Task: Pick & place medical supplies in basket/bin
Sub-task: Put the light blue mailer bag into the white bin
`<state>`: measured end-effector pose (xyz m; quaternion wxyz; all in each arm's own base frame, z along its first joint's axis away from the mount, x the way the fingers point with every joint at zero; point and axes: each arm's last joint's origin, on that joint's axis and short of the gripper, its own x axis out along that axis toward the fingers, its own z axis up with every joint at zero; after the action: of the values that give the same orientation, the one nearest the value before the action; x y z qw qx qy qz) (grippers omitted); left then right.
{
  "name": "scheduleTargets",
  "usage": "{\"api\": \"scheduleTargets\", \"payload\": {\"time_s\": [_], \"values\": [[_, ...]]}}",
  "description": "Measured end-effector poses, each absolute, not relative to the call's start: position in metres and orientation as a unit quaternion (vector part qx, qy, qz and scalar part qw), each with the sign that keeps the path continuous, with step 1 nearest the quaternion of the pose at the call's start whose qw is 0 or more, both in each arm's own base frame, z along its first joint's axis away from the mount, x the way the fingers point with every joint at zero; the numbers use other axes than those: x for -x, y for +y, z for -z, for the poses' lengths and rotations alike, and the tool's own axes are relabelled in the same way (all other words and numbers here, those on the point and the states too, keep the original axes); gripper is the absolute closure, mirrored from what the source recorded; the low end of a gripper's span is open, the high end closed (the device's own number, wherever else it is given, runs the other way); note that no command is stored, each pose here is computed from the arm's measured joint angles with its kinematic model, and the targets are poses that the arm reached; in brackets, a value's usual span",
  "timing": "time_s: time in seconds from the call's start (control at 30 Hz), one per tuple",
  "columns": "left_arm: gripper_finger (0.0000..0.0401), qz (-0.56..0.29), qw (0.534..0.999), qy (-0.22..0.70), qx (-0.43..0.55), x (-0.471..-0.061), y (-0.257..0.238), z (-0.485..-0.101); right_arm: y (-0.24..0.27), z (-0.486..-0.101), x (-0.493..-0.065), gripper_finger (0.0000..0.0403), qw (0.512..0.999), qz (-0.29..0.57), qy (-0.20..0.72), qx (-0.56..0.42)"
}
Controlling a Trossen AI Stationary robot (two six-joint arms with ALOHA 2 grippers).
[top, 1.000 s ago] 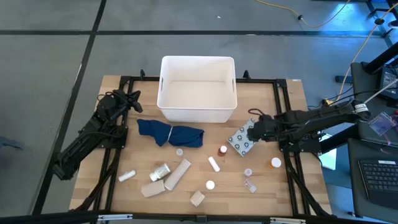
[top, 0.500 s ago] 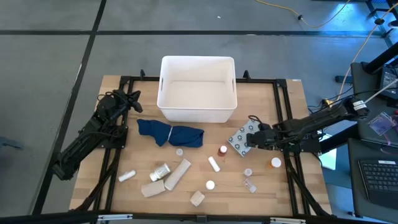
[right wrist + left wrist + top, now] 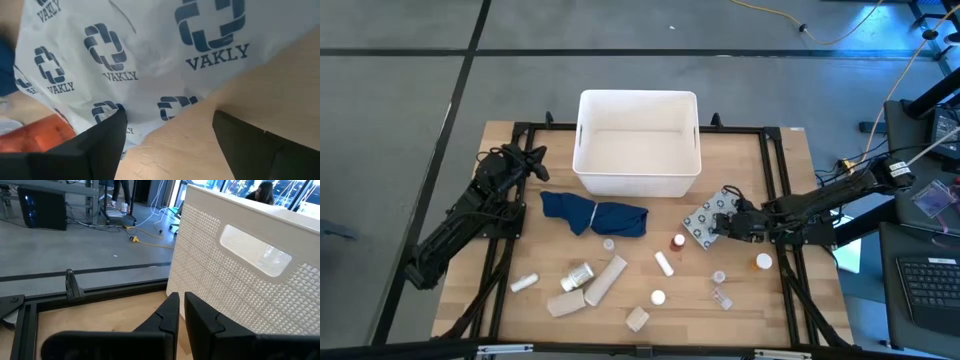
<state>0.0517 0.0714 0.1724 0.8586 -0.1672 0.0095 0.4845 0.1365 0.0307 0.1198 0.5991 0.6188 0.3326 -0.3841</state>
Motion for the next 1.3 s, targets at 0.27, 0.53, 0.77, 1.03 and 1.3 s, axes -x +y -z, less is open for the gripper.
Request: {"api": "scheduleTargets", "payload": {"time_s": [0.27,0.53,0.77,1.03,1.3], "values": [[0.0377,-0.484,0.858,0.009,0.168,-0.052,0.071,-0.172,0.023,-0.117,-0.134,0.0104,0.658,0.441,0.253,-0.556],[0.0379,-0.484,0.858,0.009,0.169,-0.052,0.071,-0.172,0.016,-0.114,-0.130,0.0104,0.699,0.482,0.223,-0.479],[0.0378,-0.485,0.854,-0.002,0.188,-0.052,0.071,-0.172,0.010,-0.110,-0.133,0.0104,0.720,0.498,0.252,-0.413],[0.0379,-0.485,0.854,-0.004,0.191,-0.052,0.071,-0.172,0.001,-0.109,-0.138,0.0104,0.764,0.480,0.310,-0.301],[0.0381,-0.481,0.855,-0.004,0.192,-0.052,0.071,-0.172,-0.009,-0.109,-0.142,0.0104,0.803,0.440,0.362,-0.176]]}}
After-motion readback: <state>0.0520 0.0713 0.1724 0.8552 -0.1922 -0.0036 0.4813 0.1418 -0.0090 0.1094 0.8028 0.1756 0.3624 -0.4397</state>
